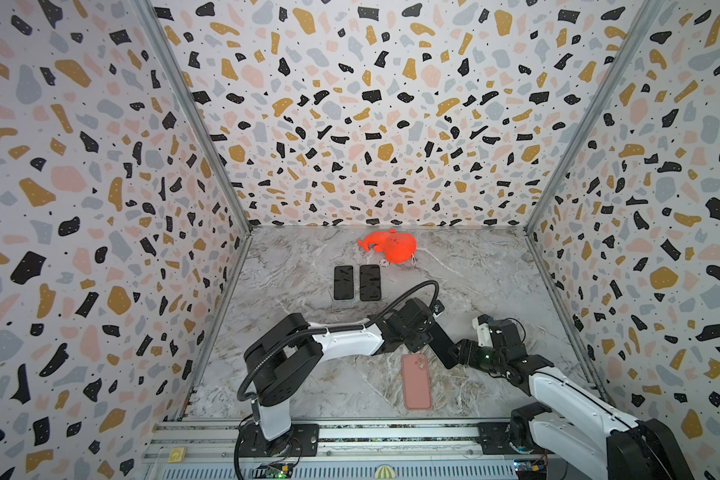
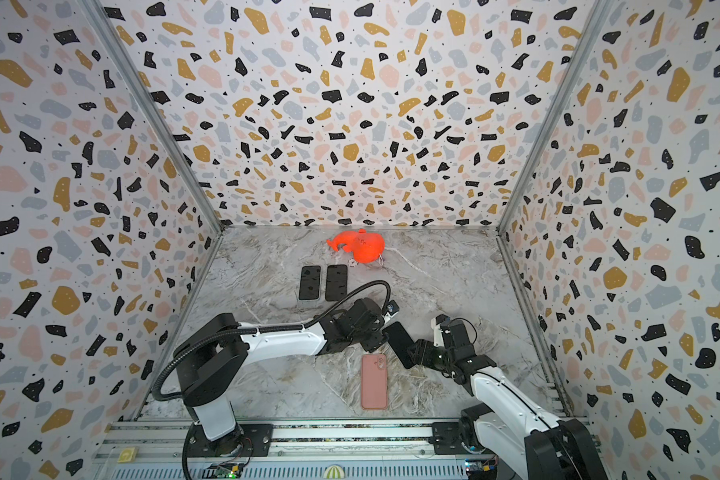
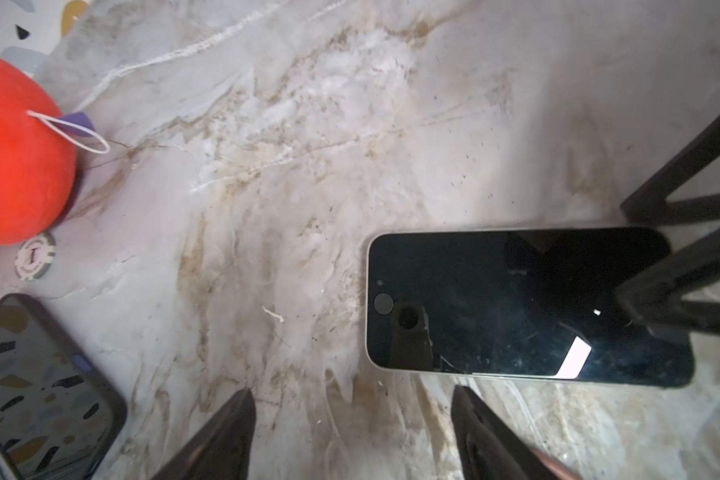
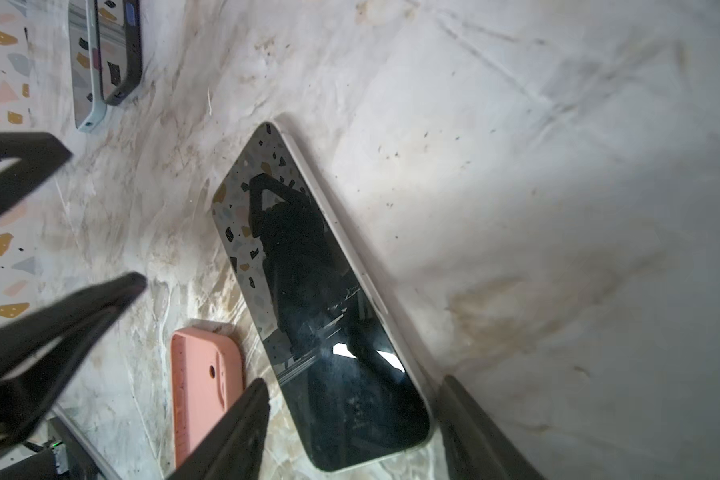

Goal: Put the phone into the phone case
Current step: 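Lower the black phone beside the pink case with the left gripper while right grips it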

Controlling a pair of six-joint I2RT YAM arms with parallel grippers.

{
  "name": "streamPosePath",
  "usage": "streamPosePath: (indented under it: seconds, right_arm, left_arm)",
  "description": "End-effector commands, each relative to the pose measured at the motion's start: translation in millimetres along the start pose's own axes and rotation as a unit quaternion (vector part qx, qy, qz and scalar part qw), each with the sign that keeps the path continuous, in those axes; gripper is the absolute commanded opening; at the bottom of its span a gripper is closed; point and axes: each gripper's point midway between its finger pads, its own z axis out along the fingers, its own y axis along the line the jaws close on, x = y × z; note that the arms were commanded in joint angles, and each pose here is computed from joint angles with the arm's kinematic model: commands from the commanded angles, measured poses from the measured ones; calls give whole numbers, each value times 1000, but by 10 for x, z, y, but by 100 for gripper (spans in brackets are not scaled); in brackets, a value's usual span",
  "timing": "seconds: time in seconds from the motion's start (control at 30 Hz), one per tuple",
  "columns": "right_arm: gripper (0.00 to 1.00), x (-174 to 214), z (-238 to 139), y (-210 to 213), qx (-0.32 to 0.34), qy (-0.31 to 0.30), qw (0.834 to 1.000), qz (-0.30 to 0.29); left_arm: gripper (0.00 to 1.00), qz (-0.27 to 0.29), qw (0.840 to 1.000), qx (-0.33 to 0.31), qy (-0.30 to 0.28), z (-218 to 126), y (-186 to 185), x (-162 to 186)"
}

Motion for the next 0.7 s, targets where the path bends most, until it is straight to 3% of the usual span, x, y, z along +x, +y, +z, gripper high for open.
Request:
streamPosePath:
  seconds: [0.0,0.13,0.37,0.67]
  right_arm:
    - [67,286,38,-177,50,40,998,22]
    - [67,394,29,-122,69,51,996,-3]
    - [68,350,-90,81,70,38,996,-29]
    - [72,183,-179,224,163,17,979,-118]
  left_arm:
    - [73,-84,995,9,-60,-234,94,-257]
    - [76,-126,988,12,-89,-445,134,-327]
    - [82,-139,985,24,-104,-647,127,-253]
    - [88,-185,979,-14,-83,-677,246,24]
